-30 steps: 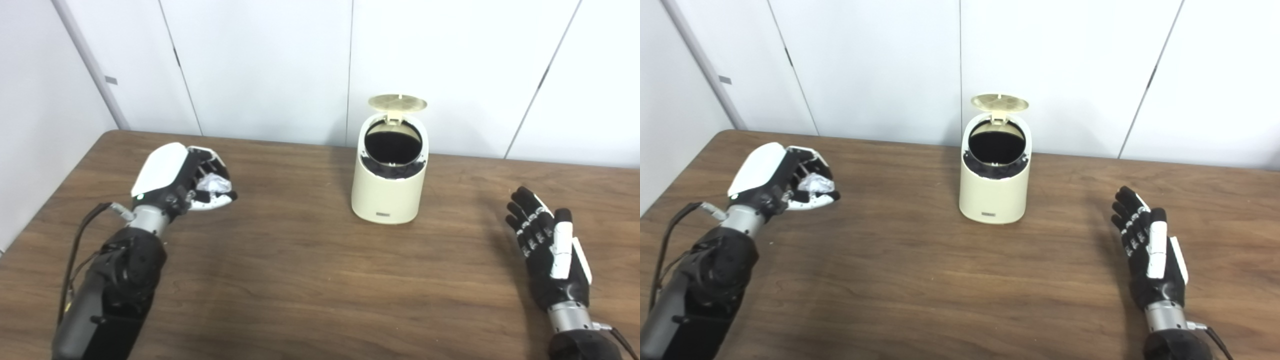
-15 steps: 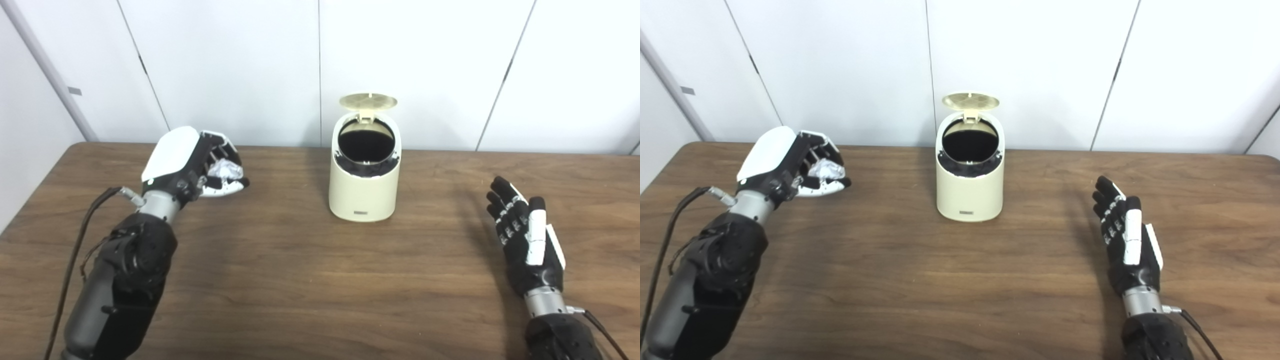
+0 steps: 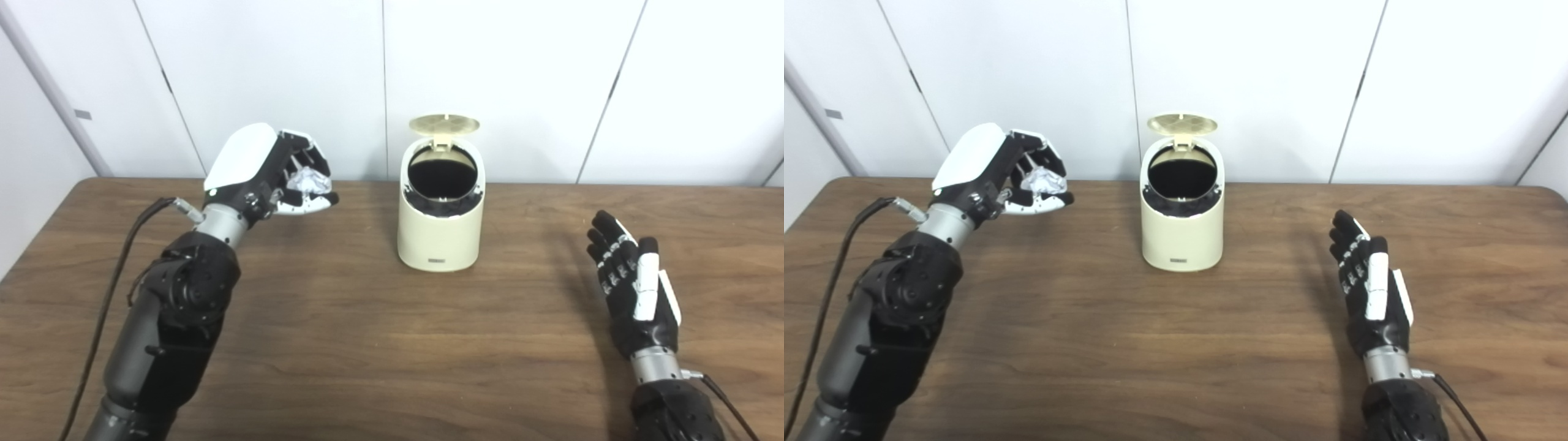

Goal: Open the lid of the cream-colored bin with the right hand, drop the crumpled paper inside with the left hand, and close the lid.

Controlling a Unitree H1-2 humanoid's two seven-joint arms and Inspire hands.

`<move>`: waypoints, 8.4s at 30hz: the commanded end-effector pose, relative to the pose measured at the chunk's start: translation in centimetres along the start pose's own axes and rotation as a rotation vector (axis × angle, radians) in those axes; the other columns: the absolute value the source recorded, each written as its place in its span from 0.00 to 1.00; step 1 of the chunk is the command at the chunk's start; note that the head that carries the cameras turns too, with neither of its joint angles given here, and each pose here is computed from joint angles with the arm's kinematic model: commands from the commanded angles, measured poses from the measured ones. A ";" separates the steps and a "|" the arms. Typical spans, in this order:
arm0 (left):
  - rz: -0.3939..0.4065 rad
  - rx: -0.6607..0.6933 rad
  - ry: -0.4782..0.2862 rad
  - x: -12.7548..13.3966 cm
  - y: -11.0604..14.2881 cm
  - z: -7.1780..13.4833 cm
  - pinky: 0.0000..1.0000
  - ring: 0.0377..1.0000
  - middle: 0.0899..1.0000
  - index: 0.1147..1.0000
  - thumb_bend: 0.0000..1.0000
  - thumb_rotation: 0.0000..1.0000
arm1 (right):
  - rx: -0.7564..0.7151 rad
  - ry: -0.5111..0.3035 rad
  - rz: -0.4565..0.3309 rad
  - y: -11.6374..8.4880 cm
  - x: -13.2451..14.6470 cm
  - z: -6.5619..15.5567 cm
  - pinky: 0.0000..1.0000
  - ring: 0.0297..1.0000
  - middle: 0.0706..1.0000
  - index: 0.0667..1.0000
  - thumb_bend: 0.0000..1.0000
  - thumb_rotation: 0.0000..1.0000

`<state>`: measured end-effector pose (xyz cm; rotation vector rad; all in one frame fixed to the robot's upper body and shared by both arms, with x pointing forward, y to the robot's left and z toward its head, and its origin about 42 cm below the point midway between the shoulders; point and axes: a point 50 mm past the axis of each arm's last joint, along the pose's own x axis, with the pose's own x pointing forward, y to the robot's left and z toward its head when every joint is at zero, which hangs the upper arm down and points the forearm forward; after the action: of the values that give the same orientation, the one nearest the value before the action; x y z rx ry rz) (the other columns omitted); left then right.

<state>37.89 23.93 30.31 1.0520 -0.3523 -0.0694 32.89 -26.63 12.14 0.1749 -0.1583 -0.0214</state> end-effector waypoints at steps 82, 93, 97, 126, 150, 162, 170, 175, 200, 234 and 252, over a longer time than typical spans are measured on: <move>0.127 -0.100 -0.122 6.9 -7.7 10.6 0.29 0.37 0.46 0.45 0.47 0.00 | 0.053 0.039 -0.066 2.2 -0.9 -2.4 0.95 0.93 0.90 0.83 0.52 1.00; 0.123 -0.105 -0.116 7.3 -8.2 10.7 0.30 0.38 0.47 0.43 0.47 0.00 | 0.055 0.038 -0.061 2.1 -0.8 -2.5 0.95 0.93 0.90 0.83 0.51 1.00; 0.126 -0.131 -0.120 7.4 -8.6 10.9 0.31 0.39 0.49 0.42 0.47 0.00 | 0.052 0.038 -0.065 2.1 -0.9 -2.5 0.94 0.93 0.90 0.83 0.52 1.00; 0.144 -0.135 -0.114 8.5 -11.7 10.5 0.30 0.40 0.51 0.45 0.47 0.00 | 0.057 0.036 -0.057 2.1 -1.0 -2.4 0.95 0.92 0.89 0.83 0.52 1.00; 0.178 -0.045 -0.122 8.9 -12.3 9.2 0.34 0.42 0.51 0.40 0.47 0.00 | 0.039 0.057 -0.027 2.0 -1.2 -2.5 0.96 0.92 0.86 0.82 0.55 1.00; 0.143 0.114 -0.061 8.7 -12.1 9.4 0.52 0.61 0.60 0.43 0.52 0.04 | 0.026 0.063 -0.024 1.7 -1.2 -2.5 0.95 0.92 0.87 0.83 0.54 1.00; 0.126 0.128 -0.049 8.6 -12.1 9.5 0.59 0.68 0.68 0.61 0.88 0.02 | 0.025 0.065 -0.022 1.7 -1.2 -2.5 0.95 0.92 0.87 0.83 0.54 1.00; 0.124 0.123 -0.043 8.6 -12.2 9.5 0.60 0.69 0.69 0.63 0.89 0.02 | 0.017 0.063 -0.016 1.6 -1.2 -2.4 0.94 0.92 0.86 0.82 0.54 1.00; 0.133 0.052 -0.060 7.8 -11.7 10.0 0.57 0.63 0.64 0.61 0.86 0.00 | 0.012 0.083 -0.014 1.1 -1.2 -2.5 0.96 0.92 0.86 0.81 0.54 1.00; 0.264 -0.169 -0.108 7.4 -11.1 9.5 0.32 0.39 0.48 0.40 0.47 0.00 | 0.006 0.100 -0.010 0.6 -1.3 -2.9 0.97 0.92 0.87 0.83 0.54 1.00; 0.362 -0.204 -0.172 6.9 -10.9 8.5 0.39 0.43 0.44 0.39 0.48 0.00 | -0.001 0.095 -0.004 0.3 -1.4 -3.0 1.00 0.90 0.84 0.83 0.53 1.00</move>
<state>42.86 9.83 24.62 0.7997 -0.5904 0.0957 33.69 -25.22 12.27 0.1664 -0.1506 -0.0067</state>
